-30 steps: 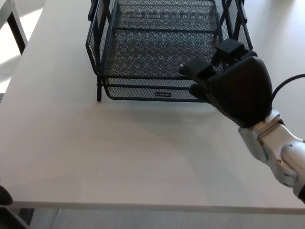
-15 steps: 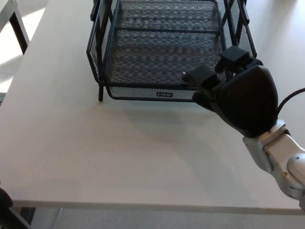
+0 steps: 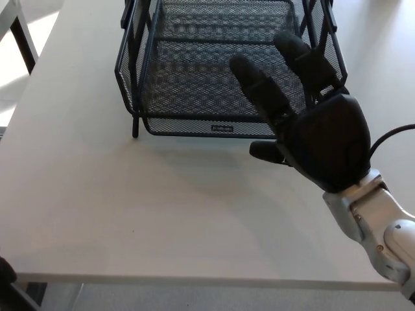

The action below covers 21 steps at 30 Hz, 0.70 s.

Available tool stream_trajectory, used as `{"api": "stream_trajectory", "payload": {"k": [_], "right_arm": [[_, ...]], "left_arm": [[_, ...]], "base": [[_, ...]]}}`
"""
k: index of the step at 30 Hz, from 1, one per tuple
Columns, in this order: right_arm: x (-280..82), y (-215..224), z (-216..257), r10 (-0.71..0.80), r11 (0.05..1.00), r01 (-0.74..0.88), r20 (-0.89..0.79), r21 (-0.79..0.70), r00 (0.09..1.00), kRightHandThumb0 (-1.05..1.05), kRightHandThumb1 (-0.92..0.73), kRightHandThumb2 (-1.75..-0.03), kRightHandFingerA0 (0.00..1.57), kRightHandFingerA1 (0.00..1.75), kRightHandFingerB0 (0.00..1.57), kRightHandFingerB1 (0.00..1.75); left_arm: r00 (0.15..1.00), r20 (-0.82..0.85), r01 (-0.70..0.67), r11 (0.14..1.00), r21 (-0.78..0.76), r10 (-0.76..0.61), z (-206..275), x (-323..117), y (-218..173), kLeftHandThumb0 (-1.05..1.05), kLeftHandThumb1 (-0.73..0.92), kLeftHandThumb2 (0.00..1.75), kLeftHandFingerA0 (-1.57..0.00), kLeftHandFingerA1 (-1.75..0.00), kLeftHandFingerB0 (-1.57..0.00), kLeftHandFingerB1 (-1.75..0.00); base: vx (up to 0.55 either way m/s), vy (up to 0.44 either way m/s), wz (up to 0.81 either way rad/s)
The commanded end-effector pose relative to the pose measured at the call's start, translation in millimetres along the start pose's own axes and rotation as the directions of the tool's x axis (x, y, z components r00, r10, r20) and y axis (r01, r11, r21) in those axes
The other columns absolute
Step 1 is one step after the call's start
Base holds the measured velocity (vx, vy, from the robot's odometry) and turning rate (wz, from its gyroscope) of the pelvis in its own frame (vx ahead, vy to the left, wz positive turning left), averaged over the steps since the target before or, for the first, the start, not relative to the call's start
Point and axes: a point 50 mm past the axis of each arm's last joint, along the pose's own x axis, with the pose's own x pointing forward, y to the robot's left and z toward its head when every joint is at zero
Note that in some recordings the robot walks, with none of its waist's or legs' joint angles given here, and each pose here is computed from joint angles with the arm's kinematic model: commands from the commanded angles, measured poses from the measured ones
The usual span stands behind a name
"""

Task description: The robot uses its right hand to grab the drawer kept on the middle of the desk and pull it out towards the robot

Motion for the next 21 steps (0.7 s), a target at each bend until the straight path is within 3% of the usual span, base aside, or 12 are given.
{"api": "stream_trajectory", "payload": {"k": [1, 9, 10, 11, 12, 16, 18, 19, 20, 21], "right_arm": [[-0.8, -5.1, -5.6, 0.244, 0.959, -0.254, -0.087, -0.129, 0.966, -1.05, -0.66, -0.61, 0.00, 0.00, 0.00, 0.00], [-2.4, -24.6, -6.2, 0.231, 0.966, -0.238, -0.075, -0.101, 0.970, -1.02, -0.62, -0.60, 0.00, 0.00, 0.00, 0.00], [-5.4, -32.1, -10.4, 0.220, 0.968, -0.227, -0.071, -0.105, 0.973, -1.03, -0.49, -0.84, 0.00, 0.00, 0.00, 0.00], [-7.3, -36.2, -13.2, 0.210, 0.971, -0.215, -0.060, -0.104, 0.976, -1.01, -0.62, -0.60, 0.00, 0.00, 0.00, 0.00], [-9.8, -40.4, -15.5, 0.210, 0.972, -0.215, -0.056, -0.096, 0.976, -1.01, -0.57, -0.99, 0.00, 0.14, 0.00, 0.04], [-23.7, -64.2, -28.5, 0.165, 0.978, -0.171, -0.062, -0.116, 0.984, -1.00, -0.55, -0.99, 0.00, 0.09, 0.00, 0.04], [-32.9, -82.1, -39.8, 0.147, 0.981, -0.155, -0.082, -0.113, 0.986, -0.94, -0.51, -0.97, 0.00, 0.15, 0.00, 0.08], [-37.7, -91.0, -45.3, 0.134, 0.983, -0.144, -0.090, -0.116, 0.987, -0.97, -0.53, -0.79, 0.00, 0.00, 0.00, 0.17], [-39.0, -93.3, -46.3, 0.132, 0.983, -0.143, -0.092, -0.114, 0.987, -0.97, -0.53, -0.79, 0.00, 0.00, 0.00, 0.17], [-43.0, -98.8, -49.9, 0.133, 0.984, -0.144, -0.100, -0.106, 0.986, -0.97, -0.63, -0.61, 0.00, 0.00, 0.00, 0.24]], "left_arm": [[1.000, -0.006, 0.001, 1.000, -0.008, -0.001, -2.7, -1.4, -0.8, -0.33, 0.60, 0.57, -0.82, -0.90, -0.75, -0.58], [1.000, -0.021, 0.013, 1.000, -0.002, -0.013, -3.0, -2.3, -2.2, -0.32, 0.60, 0.57, -0.77, -0.85, -0.74, -0.57], [1.000, -0.016, 0.011, 1.000, 0.009, -0.011, -2.4, -2.4, -1.9, -0.32, 0.60, 0.58, -0.77, -0.85, -0.74, -0.56], [1.000, -0.019, 0.009, 1.000, 0.014, -0.009, -3.5, -3.4, -2.7, -0.32, 0.60, 0.58, -0.77, -0.84, -0.74, -0.56], [1.000, -0.019, 0.008, 1.000, 0.012, -0.008, -3.7, -3.4, -2.9, -0.32, 0.60, 0.58, -0.77, -0.84, -0.74, -0.56], [1.000, -0.026, 0.012, 1.000, 0.011, -0.012, -5.5, -4.7, -2.9, -0.33, 0.60, 0.58, -0.76, -0.85, -0.73, -0.56], [1.000, -0.028, 0.012, 1.000, 0.001, -0.012, -6.1, -5.9, -3.3, -0.32, 0.60, 0.58, -0.77, -0.85, -0.74, -0.56], [1.000, -0.027, 0.009, 1.000, -0.002, -0.009, -6.2, -6.0, -3.5, -0.33, 0.60, 0.58, -0.77, -0.84, -0.74, -0.56], [1.000, -0.029, 0.010, 1.000, -0.003, -0.010, -6.5, -6.4, -3.8, -0.33, 0.60, 0.58, -0.77, -0.84, -0.74, -0.56], [0.999, -0.033, 0.011, 1.000, -0.006, -0.011, -6.9, -6.9, -4.5, -0.33, 0.60, 0.58, -0.78, -0.84, -0.74, -0.56]], "base": [[0.00, 0.000, 0.00], [0.00, 0.000, 0.00], [0.00, 0.000, 0.00], [0.00, 0.000, 0.00], [0.00, 0.000, 0.00], [0.00, 0.000, 0.00], [0.00, 0.000, 0.00], [0.00, 0.000, 0.00], [0.00, 0.000, 0.00], [0.00, 0.000, 0.00]]}}
